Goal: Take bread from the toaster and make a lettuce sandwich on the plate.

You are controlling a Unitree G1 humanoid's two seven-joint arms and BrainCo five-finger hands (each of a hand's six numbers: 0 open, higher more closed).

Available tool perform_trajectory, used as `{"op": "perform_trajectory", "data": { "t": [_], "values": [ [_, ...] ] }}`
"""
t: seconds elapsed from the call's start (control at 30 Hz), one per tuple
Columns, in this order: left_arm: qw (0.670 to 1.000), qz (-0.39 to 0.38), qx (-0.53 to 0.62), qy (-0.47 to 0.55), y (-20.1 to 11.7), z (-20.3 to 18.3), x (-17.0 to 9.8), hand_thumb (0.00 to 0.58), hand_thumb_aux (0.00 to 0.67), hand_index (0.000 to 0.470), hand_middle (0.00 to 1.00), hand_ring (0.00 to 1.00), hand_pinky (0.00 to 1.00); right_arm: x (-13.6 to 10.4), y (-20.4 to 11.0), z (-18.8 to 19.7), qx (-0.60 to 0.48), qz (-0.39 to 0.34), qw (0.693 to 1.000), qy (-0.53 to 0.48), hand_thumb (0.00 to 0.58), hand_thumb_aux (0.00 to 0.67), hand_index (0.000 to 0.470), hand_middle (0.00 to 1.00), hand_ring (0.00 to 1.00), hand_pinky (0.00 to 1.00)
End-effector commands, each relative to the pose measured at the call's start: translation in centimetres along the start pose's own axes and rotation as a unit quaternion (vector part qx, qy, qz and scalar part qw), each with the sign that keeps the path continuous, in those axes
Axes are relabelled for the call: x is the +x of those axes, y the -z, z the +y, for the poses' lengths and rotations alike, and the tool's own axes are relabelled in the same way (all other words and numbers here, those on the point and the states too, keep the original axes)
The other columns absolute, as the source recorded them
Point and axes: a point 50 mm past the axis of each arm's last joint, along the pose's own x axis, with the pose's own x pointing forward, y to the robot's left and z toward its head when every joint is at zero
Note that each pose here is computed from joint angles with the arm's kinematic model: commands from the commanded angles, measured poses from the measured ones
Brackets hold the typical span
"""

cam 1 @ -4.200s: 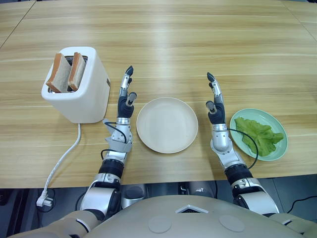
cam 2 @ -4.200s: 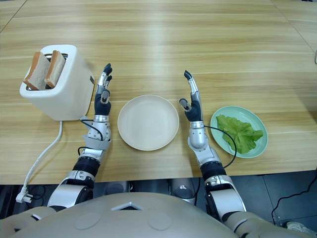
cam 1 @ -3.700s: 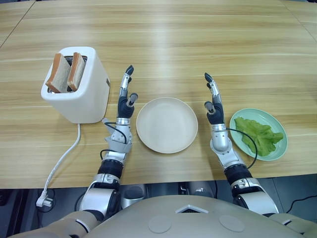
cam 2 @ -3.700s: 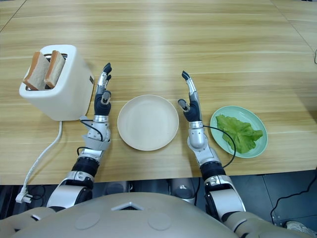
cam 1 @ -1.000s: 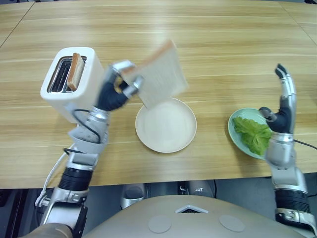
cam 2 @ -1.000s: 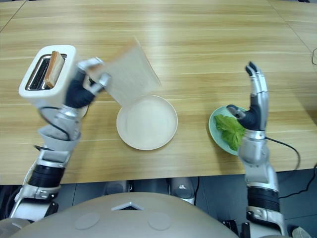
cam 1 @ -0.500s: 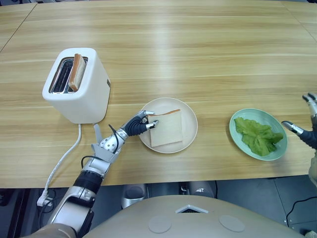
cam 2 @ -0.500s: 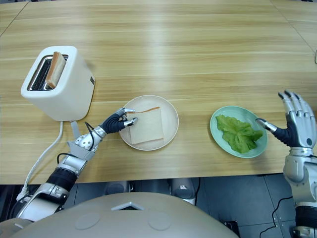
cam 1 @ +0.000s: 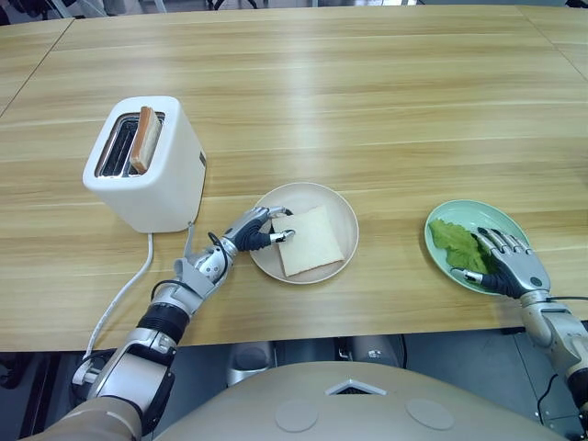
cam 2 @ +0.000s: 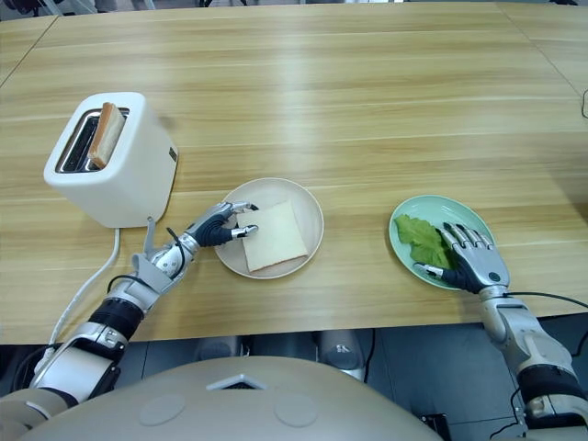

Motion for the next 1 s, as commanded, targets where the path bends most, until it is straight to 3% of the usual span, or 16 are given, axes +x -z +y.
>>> {"op": "perform_trajectory", "data": {
  "t": [0.03, 0.2, 0.6, 0.8, 1.0],
  "values": [
    [0.997, 0.009, 0.049, -0.059, 0.2, 2.4, -0.5, 0.0, 0.0, 0.0, 0.0, 0.0, 0.0, -0.5, 0.4, -0.1, -0.02, 0.004, 1.0, 0.006, 0.58, 0.67, 0.46, 0.0, 0.0, 0.0],
    [0.989, 0.002, 0.073, -0.131, -0.5, 4.8, -1.1, 0.0, 0.0, 0.0, 0.0, 0.0, 0.0, -0.2, 0.1, -1.2, -0.033, -0.006, 0.998, 0.057, 0.58, 0.67, 0.46, 0.0, 0.0, 0.0],
    [0.981, -0.007, 0.061, -0.183, -1.1, 5.1, -1.8, 0.0, 0.0, 0.0, 0.0, 0.0, 0.0, 0.5, -2.1, -4.5, -0.031, -0.059, 0.984, 0.168, 0.58, 0.67, 0.46, 0.0, 0.0, 0.0],
    [0.957, -0.053, 0.057, -0.279, -3.0, 7.4, -3.2, 0.0, 0.0, 0.0, 0.0, 0.0, 0.0, 1.6, -9.2, -9.3, 0.037, -0.182, 0.948, 0.256, 0.58, 0.67, 0.46, 0.0, 0.0, 0.0],
    [0.927, -0.093, 0.106, -0.348, -5.6, 9.1, -4.8, 0.0, 0.0, 0.0, 0.0, 0.0, 0.0, 3.3, -18.5, -10.0, 0.106, -0.346, 0.901, 0.239, 0.58, 0.67, 0.46, 0.0, 0.0, 0.0]
  ]
}}
